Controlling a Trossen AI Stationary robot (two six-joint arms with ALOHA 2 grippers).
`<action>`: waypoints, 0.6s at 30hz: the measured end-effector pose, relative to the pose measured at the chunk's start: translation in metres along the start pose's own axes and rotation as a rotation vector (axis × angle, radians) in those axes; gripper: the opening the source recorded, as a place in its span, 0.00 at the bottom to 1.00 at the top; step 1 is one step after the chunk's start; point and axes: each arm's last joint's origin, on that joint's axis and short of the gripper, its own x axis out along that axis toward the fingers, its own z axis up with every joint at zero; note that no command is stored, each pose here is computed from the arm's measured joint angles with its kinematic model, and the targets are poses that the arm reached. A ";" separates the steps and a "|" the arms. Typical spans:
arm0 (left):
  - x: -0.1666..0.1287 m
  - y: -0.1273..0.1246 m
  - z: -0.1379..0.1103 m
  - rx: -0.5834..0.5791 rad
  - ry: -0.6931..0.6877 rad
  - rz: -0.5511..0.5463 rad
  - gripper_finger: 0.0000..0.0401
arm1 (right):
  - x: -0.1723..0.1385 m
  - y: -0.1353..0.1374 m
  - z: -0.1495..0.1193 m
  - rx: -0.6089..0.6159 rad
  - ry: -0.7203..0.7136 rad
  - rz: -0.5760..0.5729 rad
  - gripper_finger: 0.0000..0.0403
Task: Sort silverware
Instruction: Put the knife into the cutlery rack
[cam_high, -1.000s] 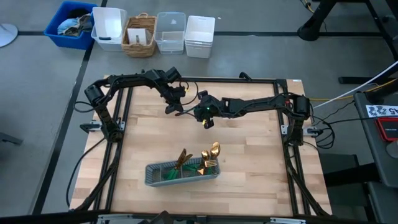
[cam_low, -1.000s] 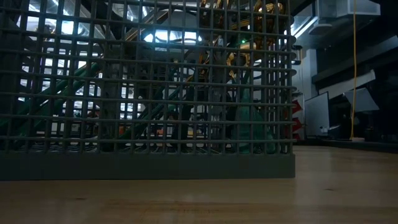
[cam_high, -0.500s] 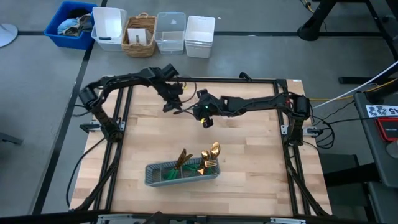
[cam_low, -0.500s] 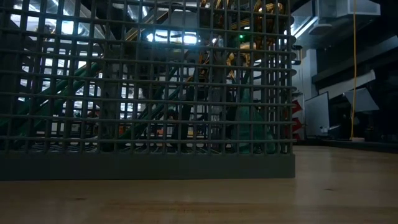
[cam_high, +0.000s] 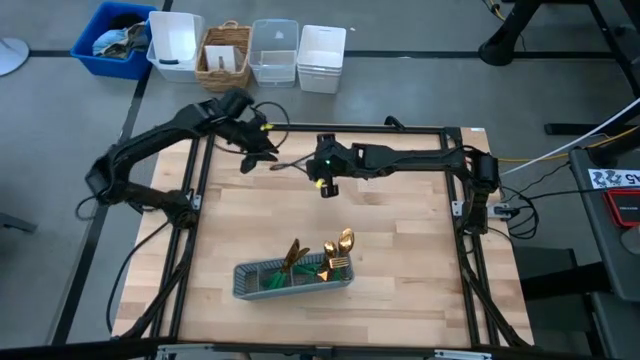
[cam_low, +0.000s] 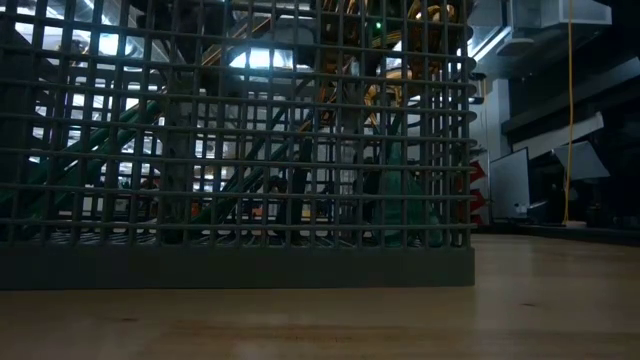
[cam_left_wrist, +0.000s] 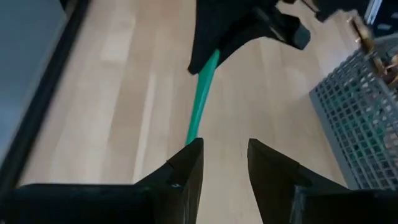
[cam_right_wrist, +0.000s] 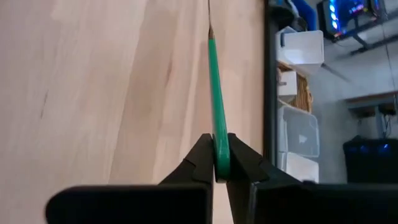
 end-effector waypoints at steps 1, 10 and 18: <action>-0.005 -0.004 0.000 0.015 -0.023 0.011 0.28 | -0.003 -0.003 0.004 0.024 -0.002 -0.002 0.05; -0.018 -0.030 -0.033 -0.007 -0.166 0.075 0.28 | -0.041 -0.033 0.030 0.137 0.011 0.007 0.05; -0.009 -0.038 -0.061 -0.090 -0.289 0.108 0.28 | -0.081 -0.047 0.033 0.220 0.097 0.048 0.05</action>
